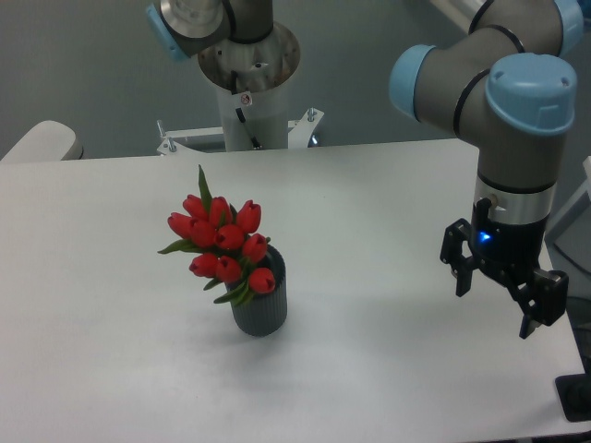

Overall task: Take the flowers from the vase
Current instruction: 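Open the gripper and start moving it toward the tulip vase, then move the open gripper over to the red tulip stems above the vase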

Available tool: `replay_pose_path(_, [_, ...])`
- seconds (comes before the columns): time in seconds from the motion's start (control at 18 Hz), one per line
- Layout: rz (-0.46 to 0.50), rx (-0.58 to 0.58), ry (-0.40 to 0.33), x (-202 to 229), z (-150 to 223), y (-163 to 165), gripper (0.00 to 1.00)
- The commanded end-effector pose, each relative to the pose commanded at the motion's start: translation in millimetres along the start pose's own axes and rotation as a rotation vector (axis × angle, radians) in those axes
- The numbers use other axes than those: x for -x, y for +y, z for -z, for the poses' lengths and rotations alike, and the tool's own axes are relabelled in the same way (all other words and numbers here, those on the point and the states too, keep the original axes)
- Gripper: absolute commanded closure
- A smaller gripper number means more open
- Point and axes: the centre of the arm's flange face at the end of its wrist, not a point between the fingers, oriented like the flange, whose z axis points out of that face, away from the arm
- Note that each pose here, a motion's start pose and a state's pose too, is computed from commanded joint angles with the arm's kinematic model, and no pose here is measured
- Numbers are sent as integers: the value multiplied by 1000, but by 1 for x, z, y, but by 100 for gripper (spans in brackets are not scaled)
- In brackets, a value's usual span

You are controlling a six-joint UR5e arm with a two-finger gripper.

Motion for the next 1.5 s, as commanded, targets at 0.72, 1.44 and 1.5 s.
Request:
replay_pose_path(0.72, [86,-136,88,-37,-11,34,0])
replay_pose_path(1.44, [437,-699,258,-123,-50,92,0])
replay_pose_path(1.5, [456,-728,266,-132,-50,92,0])
